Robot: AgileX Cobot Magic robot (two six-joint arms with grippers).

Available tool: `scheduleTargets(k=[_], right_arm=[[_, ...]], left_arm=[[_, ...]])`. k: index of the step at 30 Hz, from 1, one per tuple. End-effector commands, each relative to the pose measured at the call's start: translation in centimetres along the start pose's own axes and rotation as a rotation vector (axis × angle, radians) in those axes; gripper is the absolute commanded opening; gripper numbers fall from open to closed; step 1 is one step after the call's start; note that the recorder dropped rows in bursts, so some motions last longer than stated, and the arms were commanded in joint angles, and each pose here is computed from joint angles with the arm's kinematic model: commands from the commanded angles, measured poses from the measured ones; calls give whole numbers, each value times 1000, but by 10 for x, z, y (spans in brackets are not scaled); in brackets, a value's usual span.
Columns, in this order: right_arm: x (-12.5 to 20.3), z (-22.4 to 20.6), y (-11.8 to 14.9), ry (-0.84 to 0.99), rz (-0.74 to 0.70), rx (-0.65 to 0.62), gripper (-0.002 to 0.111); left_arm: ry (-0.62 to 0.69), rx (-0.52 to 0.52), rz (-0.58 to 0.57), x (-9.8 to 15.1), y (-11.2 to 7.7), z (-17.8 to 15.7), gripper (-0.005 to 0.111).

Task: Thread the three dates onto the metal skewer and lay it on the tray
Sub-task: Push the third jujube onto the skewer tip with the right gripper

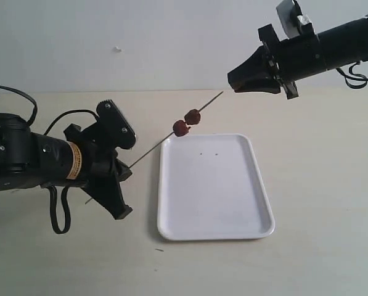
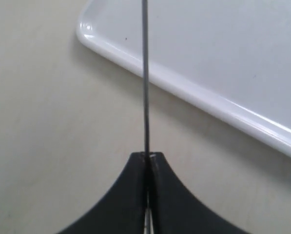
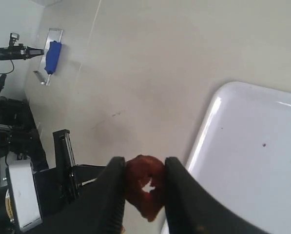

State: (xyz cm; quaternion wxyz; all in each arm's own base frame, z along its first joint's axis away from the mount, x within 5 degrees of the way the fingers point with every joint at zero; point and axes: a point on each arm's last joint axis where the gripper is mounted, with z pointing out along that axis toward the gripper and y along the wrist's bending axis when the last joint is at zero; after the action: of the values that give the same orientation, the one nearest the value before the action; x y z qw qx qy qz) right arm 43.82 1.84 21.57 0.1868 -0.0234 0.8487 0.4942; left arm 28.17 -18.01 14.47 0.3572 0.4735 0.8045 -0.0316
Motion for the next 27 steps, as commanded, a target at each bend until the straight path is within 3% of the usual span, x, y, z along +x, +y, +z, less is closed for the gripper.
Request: scheduleTargets(k=[1,27], right_arm=[[-3,0,-2,-16,-5,-16,27],[-1,0,-4,2,-28,2,27]], left_arm=[[-35,16,24,-4,-3,0,0],[-35,16,24,-4,-3,0,0]])
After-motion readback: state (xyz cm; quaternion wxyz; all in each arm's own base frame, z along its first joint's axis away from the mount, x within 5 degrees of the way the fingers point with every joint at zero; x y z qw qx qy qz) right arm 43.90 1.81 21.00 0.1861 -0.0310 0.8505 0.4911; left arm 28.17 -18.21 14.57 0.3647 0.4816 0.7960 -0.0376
